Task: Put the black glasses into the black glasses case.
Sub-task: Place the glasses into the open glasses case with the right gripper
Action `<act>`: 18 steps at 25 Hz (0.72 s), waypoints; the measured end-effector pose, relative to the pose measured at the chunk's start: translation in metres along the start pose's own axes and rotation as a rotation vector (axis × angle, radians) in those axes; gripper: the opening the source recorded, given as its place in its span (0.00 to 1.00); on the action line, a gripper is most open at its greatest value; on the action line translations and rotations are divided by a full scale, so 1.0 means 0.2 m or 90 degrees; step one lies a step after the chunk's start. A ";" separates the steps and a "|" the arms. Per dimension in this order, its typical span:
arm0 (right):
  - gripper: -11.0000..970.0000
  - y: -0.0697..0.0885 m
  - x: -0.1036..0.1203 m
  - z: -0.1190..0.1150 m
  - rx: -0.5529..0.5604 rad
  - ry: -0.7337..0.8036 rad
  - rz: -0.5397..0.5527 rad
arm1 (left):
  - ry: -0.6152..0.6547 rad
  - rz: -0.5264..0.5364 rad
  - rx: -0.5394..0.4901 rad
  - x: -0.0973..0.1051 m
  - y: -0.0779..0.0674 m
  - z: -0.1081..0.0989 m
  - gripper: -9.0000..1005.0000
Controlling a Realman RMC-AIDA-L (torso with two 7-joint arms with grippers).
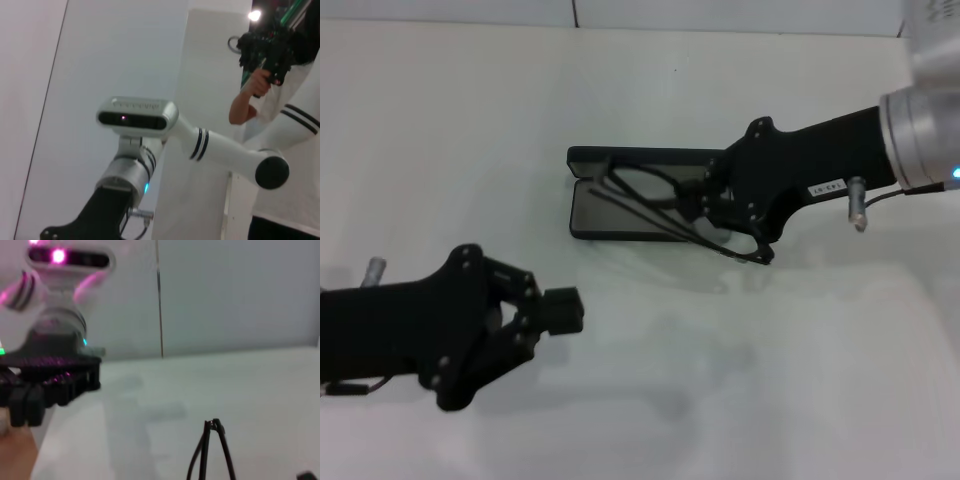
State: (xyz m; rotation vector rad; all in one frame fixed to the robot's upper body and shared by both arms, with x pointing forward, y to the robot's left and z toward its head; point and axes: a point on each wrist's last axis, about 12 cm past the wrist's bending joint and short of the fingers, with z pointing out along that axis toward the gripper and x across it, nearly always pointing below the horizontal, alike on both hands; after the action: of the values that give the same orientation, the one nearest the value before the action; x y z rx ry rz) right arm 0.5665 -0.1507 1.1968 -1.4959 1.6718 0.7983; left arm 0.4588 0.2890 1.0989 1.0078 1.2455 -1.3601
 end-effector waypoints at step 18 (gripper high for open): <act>0.11 0.03 -0.16 0.27 0.087 0.273 -0.170 | 0.024 -0.002 -0.005 0.01 0.00 -0.03 0.06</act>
State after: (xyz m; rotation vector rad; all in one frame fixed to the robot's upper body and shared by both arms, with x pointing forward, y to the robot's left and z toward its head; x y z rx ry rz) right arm 0.5692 -0.0874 1.1956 -1.8325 1.7309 0.2216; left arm 0.4577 0.2952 1.0971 1.0299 1.2793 -1.3423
